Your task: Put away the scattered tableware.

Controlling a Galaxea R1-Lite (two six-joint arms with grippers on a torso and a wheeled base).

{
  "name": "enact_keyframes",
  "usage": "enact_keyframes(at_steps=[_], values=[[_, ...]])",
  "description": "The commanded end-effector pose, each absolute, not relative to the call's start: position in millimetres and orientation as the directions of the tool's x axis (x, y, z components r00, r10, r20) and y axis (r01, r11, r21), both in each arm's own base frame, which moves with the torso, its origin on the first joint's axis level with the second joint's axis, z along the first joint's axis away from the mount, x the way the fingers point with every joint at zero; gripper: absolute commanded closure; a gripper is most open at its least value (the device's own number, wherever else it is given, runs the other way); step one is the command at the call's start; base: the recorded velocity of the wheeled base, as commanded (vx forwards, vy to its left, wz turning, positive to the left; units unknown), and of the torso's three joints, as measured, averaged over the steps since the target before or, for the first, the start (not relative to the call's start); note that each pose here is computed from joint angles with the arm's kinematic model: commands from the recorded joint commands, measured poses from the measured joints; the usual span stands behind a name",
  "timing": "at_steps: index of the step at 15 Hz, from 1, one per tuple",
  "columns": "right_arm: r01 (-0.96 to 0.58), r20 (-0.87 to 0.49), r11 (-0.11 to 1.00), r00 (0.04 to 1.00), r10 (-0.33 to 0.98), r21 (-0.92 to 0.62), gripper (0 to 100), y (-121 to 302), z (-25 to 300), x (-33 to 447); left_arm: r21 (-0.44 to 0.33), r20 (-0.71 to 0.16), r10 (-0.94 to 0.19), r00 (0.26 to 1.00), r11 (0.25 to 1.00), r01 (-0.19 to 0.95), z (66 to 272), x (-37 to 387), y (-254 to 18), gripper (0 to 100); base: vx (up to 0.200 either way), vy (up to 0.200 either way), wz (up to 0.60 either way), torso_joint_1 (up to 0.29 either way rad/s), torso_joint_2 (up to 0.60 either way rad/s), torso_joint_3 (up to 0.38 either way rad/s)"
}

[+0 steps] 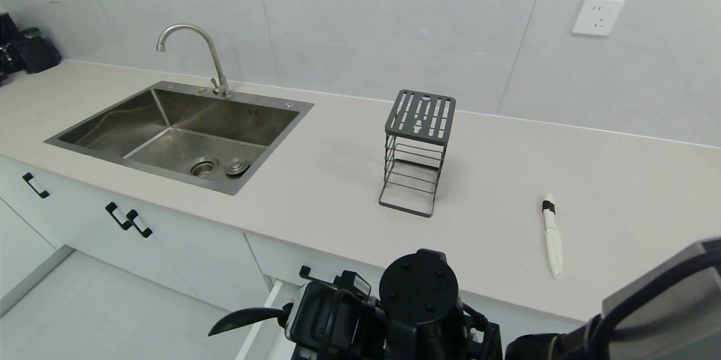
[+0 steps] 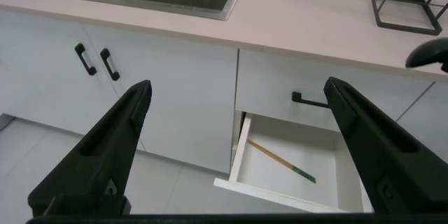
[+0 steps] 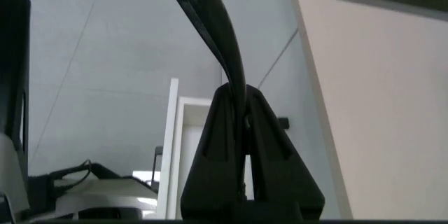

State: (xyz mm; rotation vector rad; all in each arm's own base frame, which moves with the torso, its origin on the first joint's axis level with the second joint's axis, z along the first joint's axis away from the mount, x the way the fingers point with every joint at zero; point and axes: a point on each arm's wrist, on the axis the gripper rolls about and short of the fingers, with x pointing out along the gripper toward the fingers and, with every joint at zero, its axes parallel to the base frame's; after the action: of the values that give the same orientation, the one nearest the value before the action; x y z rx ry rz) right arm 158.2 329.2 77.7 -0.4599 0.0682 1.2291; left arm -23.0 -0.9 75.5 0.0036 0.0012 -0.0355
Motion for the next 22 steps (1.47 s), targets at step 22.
enact_keyframes(at_steps=[22], values=[[-0.907, -0.178, 0.27, 0.339, 0.924, -0.324, 100, 366, 123, 163, 0.003, -0.003, -0.035, 0.999, 0.999, 0.035, 75, -23, -1, 0, 0.0, 0.0, 0.0, -0.146, 0.33, 0.178]])
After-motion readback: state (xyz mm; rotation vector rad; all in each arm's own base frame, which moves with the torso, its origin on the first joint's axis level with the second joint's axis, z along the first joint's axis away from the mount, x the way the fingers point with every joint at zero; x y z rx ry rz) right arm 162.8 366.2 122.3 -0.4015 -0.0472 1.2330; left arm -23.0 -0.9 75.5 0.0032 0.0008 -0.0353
